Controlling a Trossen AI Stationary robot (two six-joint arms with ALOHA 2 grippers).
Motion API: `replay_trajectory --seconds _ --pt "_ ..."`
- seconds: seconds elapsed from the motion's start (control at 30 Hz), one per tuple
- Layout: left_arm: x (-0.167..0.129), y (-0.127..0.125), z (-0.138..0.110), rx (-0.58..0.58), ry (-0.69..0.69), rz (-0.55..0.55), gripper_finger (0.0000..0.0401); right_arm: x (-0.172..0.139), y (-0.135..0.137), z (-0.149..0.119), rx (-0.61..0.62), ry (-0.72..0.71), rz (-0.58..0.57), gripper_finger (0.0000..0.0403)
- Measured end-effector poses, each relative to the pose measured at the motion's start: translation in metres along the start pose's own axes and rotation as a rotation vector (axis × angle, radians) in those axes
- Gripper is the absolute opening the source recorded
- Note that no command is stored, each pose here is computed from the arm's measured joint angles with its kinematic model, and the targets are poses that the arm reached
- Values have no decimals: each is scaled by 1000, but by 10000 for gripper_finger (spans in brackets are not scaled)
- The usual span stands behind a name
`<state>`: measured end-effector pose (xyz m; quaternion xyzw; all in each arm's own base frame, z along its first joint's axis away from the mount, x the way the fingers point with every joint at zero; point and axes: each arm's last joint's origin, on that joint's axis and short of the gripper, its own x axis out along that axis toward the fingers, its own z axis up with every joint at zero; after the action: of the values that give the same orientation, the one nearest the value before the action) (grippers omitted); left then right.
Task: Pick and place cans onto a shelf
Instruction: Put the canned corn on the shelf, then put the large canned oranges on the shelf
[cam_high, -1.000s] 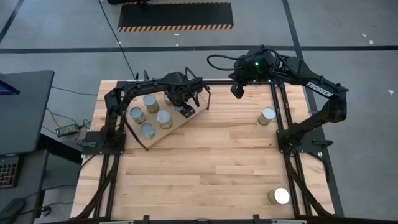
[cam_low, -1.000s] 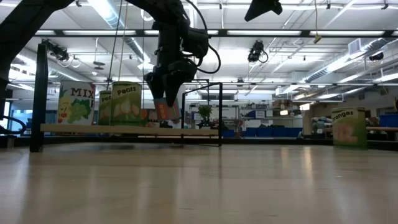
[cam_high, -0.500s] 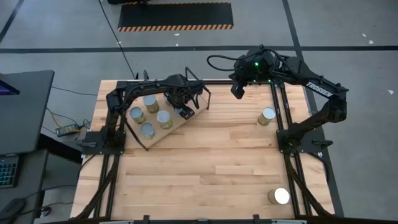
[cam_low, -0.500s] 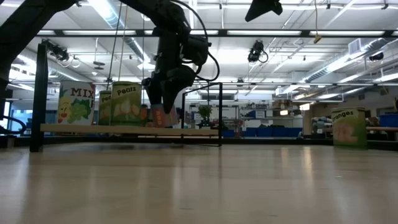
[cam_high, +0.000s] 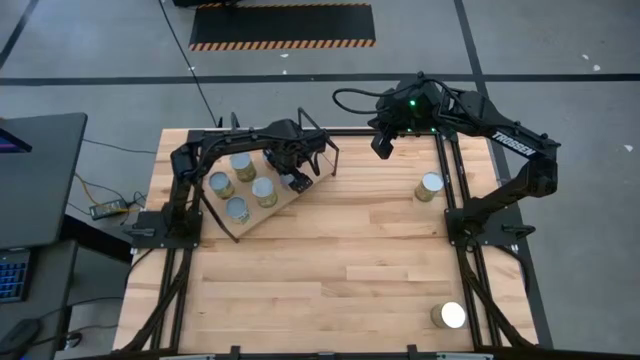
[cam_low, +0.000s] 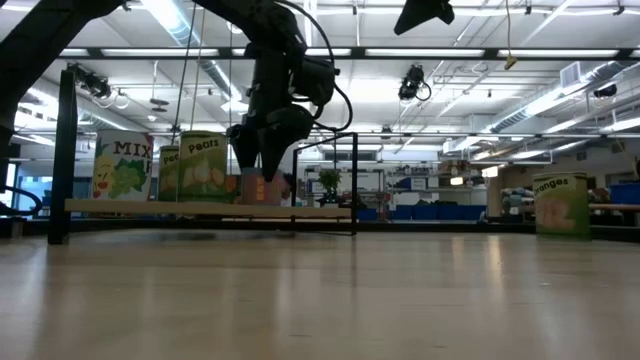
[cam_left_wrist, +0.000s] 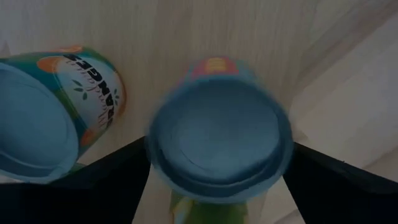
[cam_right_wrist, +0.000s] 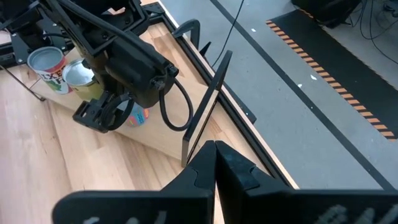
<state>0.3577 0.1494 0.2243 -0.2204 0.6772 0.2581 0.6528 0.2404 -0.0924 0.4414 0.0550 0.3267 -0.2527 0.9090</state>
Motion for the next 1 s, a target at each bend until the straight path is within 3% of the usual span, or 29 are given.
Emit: replay_trajectory --seconds 0.37,0.67,0.8,1.0 --pt "-2 1 -2 -1 5 15 352 0 0 0 1 -1 -1 13" --pt "-24 1 -11 8 -59 10 352 4 -3 -3 0 18 -13 16" --pt "-56 -4 -20 45 -226 -38 352 12 -9 -12 -8 89 -41 44" --pt "-145 -4 -59 110 -666 -167 352 9 -17 -36 -31 333 -47 144"
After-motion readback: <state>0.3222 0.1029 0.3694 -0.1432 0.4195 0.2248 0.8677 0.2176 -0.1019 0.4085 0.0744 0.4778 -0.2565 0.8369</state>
